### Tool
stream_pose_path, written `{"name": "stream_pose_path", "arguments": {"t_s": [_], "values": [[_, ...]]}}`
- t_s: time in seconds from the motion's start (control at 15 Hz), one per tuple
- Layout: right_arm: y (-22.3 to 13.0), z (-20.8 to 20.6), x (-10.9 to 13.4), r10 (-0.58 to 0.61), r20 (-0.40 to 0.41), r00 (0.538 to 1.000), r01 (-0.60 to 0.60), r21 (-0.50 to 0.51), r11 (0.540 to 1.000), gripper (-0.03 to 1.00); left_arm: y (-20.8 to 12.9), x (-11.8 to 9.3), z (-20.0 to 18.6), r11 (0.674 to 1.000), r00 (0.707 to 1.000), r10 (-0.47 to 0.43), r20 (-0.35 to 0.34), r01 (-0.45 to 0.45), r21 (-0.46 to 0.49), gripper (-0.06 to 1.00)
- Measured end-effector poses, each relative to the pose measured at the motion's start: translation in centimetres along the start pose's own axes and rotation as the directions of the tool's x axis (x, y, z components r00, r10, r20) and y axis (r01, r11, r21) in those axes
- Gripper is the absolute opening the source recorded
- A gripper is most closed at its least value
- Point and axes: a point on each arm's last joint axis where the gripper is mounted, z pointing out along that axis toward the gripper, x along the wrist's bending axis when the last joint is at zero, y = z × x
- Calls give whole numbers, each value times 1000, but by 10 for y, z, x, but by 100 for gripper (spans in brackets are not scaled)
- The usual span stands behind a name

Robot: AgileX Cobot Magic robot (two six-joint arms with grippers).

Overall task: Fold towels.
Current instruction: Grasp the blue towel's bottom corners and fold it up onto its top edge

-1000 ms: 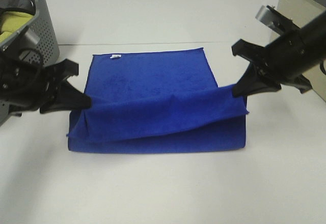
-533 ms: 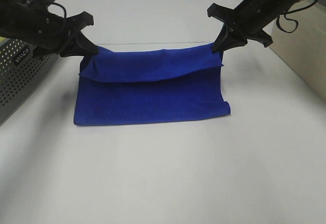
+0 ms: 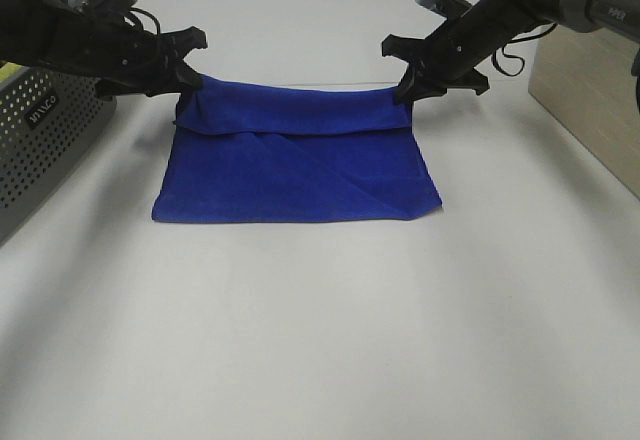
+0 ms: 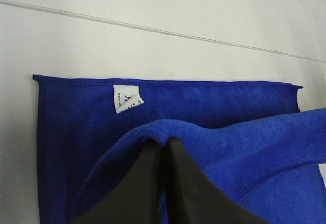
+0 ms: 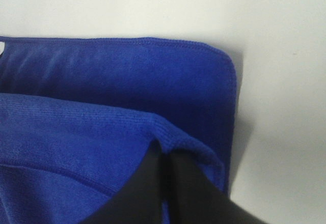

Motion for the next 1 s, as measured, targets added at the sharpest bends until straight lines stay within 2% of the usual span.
{"name": "stream_pose_path", "arguments": {"t_s": [0.07,0.13,0.27,0.33,0.4,0.53,0.6,0.73,0.87,1.0], "values": [[-1,6,-3,8,5,1000,-8,-3,1000,6,-4,-1,5,1000,1000,3,2,-3,8,6],[-1,8,-5,19,11,1000,-19,-16,1000,20,-6,-4,9,1000,1000,15,0,-15,11,17],[0,7,-4,22,13,1000,-21,-17,1000,62,-8,-7,11,999,999,44,-2,-44,8,49],[0,2,-2,10,11,1000,-10,5,1000,76,-6,-6,10,999,999,51,-8,-51,3,61],[-1,-5,2,-5,10,1000,5,49,999,82,-5,-4,9,998,998,56,-8,-56,7,67],[-4,-22,11,-28,-7,1000,28,141,990,86,-6,2,4,995,997,76,25,-77,66,70],[-6,-30,16,-32,-21,999,35,185,982,87,-10,3,3,988,994,101,47,-106,115,70],[-8,-33,17,-21,-25,999,26,219,975,87,-21,2,-1,963,991,90,99,-112,246,68],[-15,-32,15,15,-10,1000,-12,252,968,87,-31,2,-4,931,996,32,87,-62,359,67],[-27,-33,14,34,0,999,-33,302,953,87,-32,3,-12,906,999,27,35,-39,421,67]]}}
